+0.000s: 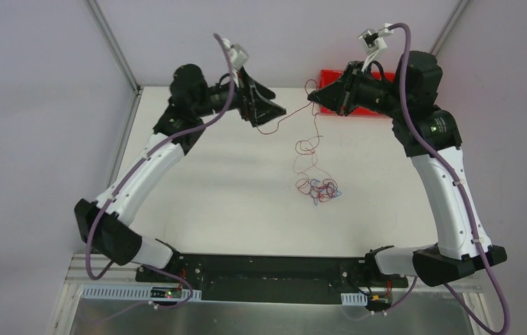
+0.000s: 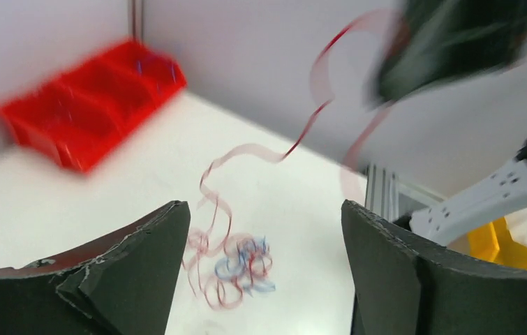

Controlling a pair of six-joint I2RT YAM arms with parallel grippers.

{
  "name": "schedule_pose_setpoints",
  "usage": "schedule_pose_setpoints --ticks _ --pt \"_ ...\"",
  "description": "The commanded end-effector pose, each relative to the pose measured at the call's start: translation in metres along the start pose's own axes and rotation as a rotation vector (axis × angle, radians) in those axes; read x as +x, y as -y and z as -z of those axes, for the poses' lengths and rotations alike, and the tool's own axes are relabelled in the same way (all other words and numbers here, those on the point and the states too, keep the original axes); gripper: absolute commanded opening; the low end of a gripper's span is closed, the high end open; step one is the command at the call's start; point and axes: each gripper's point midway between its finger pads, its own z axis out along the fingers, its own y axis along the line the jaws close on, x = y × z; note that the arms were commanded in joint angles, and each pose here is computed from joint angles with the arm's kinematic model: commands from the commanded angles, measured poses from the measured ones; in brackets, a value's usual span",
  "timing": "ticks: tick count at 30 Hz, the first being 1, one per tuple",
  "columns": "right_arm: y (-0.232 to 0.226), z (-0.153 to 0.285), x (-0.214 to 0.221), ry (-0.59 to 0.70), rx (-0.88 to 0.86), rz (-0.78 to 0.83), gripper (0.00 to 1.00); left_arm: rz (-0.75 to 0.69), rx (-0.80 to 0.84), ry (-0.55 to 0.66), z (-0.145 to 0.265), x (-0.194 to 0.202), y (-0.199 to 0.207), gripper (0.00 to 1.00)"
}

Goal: Untangle the cables

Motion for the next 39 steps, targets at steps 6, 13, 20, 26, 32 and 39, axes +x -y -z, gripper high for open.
schedule_pose_setpoints --ticks 6,13,20,26,32,39 --pt "-0.056 0.018 -0.037 0.093 -0.155 0.066 0.0 0.002 0.065 -0.194 -0.036 0.115 -0.031 0.91" --pt "-0.073 0.019 -0.036 0.084 -0.201 0.068 0.0 -0.018 0.269 -0.198 -0.062 0.151 0.012 0.98" --pt "-0.088 0.021 -0.033 0.077 -0.248 0.057 0.0 -0.012 0.244 -0.17 -0.092 0.148 0.001 0.85" --pt "-0.088 0.025 -0.031 0.075 -0.232 0.048 0.0 0.012 0.171 -0.162 -0.109 0.146 -0.021 0.44" --pt "-0.064 0.027 -0.017 0.073 -0.127 0.045 0.0 -0.001 0.199 -0.027 -0.099 0.043 0.008 0.0" --pt "-0.064 0.029 -0.023 0.109 -0.133 0.05 0.0 -0.101 0.081 0.081 -0.063 -0.03 -0.003 0.0"
